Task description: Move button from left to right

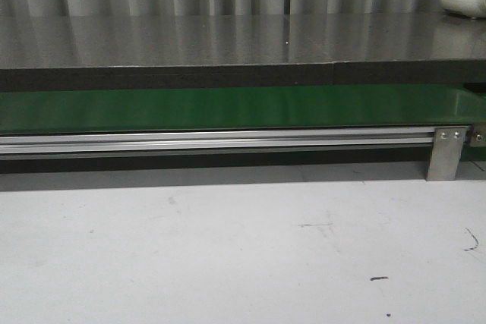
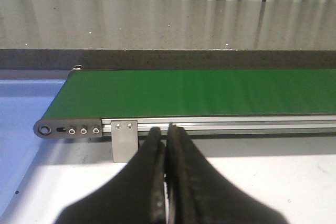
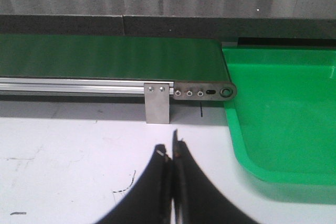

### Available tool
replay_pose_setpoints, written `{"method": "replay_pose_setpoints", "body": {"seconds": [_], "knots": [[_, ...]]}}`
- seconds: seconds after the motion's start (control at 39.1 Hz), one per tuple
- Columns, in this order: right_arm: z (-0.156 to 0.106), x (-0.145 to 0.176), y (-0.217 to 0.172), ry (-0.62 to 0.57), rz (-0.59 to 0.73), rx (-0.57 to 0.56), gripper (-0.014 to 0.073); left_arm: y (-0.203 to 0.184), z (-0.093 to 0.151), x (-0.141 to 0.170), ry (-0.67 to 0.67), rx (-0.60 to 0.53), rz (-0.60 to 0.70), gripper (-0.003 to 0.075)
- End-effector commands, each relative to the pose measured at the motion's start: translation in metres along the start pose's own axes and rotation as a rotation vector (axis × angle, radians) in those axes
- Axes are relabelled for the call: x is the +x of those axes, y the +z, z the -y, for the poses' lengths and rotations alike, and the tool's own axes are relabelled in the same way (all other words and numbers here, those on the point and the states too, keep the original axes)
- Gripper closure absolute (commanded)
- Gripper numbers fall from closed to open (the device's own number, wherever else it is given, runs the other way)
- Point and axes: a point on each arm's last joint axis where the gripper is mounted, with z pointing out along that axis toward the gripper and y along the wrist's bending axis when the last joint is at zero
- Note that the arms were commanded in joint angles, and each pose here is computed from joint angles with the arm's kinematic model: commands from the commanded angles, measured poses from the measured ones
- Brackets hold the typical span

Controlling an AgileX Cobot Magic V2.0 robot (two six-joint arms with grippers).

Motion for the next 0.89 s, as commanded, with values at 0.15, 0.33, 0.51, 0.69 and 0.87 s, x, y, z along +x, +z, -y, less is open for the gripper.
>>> {"method": "replay_pose_setpoints", "body": {"seconds": [0.15,0.33,0.51,0.69,0.87], "knots": [[0.001,-0.015,-0.003,-0.007,0.154,0.009,0.0664,0.0,0.0,0.0,-0.022,0.001,0.08,0.0741],[0.001,-0.03,-0.006,-0.007,0.316,0.014,0.0664,0.0,0.0,-0.005,-0.068,0.006,0.131,0.0741],[0.0,-0.052,-0.014,-0.007,0.425,0.014,0.0663,-0.009,0.0,-0.035,-0.064,0.008,0.414,0.0741],[-0.004,-0.1,-0.029,-0.009,0.346,-0.001,0.0663,-0.02,0.002,-0.09,0.043,0.005,0.453,0.0741],[-0.007,-0.147,-0.013,-0.006,0.127,-0.008,0.0662,0.006,0.001,-0.127,0.086,-0.017,0.177,0.0741]]}}
